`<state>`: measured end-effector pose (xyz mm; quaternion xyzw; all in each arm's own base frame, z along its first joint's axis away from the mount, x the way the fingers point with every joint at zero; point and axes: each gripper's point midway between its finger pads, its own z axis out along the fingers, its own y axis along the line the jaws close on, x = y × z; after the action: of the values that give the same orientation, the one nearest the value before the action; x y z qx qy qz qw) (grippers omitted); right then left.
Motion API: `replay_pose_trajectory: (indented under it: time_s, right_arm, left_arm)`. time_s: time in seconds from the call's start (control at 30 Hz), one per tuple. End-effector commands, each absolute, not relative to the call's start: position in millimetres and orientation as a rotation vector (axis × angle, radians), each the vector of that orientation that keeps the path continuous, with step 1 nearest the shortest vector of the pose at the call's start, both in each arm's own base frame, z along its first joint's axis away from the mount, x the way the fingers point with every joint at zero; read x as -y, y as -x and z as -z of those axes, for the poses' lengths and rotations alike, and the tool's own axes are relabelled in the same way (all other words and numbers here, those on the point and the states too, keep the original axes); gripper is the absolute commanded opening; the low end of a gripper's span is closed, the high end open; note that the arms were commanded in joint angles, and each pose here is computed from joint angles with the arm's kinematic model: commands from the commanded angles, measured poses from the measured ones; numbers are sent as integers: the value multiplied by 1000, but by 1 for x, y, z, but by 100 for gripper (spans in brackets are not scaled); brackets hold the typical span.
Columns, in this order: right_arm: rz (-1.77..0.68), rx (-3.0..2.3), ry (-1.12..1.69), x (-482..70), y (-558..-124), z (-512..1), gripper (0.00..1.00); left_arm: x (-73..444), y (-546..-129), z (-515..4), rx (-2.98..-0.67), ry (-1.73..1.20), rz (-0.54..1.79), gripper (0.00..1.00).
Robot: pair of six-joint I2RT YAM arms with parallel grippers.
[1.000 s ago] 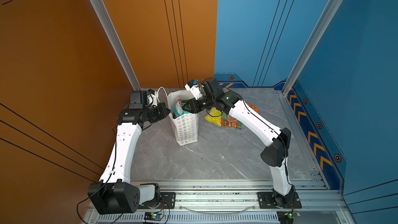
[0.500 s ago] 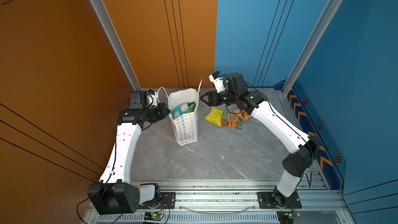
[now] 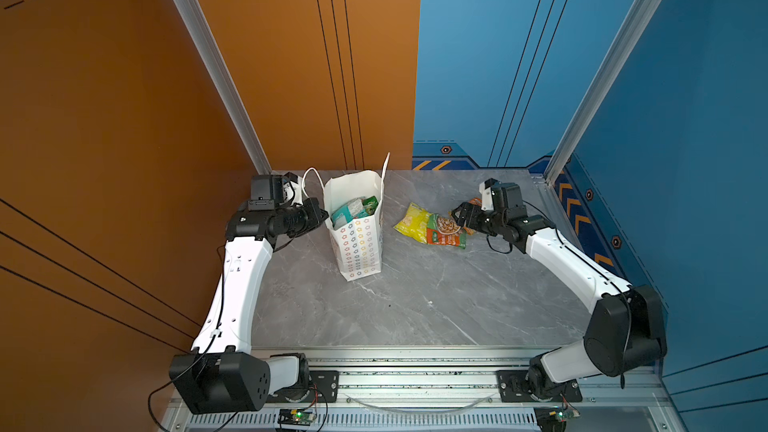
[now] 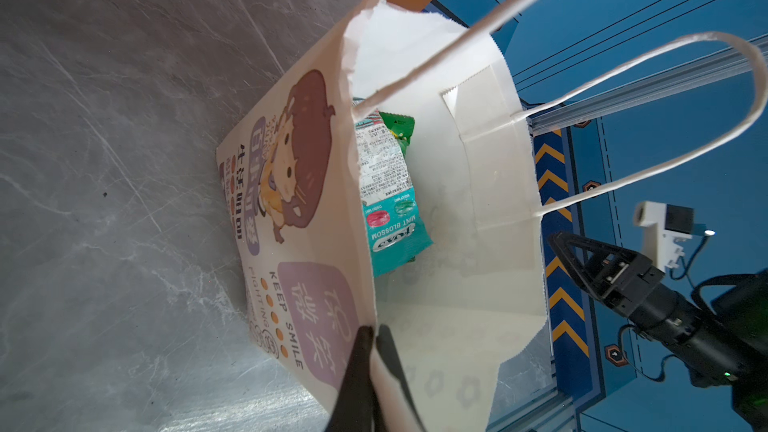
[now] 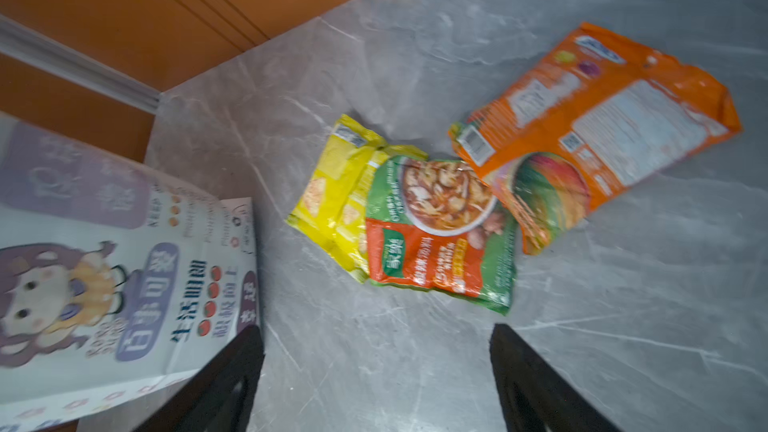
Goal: Place the snacks into the paper bag
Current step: 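Withdraw the right gripper from the bag toward the orange packet, then lower the right gripper and grasp the orange Fox's Fruits packet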
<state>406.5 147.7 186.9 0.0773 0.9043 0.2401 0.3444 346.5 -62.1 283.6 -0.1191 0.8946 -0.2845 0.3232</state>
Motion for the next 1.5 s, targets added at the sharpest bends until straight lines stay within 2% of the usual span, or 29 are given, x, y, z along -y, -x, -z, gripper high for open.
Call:
replay_pose_trajectory:
  time_s: [0.0,0.2,0.63,0.8,1.0,1.1,1.17,1.3,1.47]
  right_arm:
    - [-653,-2249,-372,-125,-417,-192,87]
    - [-681,-2263,-584,-92,-434,-149,86]
    - [-753,-2273,-799,-74,-460,-88,88]
    - [-793,-2282,-861,-73,-467,-64,86]
    - [-815,-2272,-909,-71,-475,-47,79]
    - [-831,-2274,-923,-72,-479,-41,71]
    - [-851,-2270,-938,-72,-483,-36,59]
    - [-861,-2268,-969,-70,-487,-28,48]
    - [-887,-2259,-968,-72,-490,-28,17]
  left_arm:
    - [66,-345,-292,-2325,283,776,1]
    - [64,-343,-293,-2322,287,773,1]
    - [64,-345,-292,-2323,291,773,1]
    - [63,-346,-293,-2322,292,770,1]
    - [62,-347,-293,-2322,295,770,1]
    - [61,-348,-292,-2323,299,766,0]
    - [61,-348,-292,-2324,301,767,1]
    - [61,-348,-291,-2326,301,767,1]
    - [60,-348,-291,-2324,304,767,1]
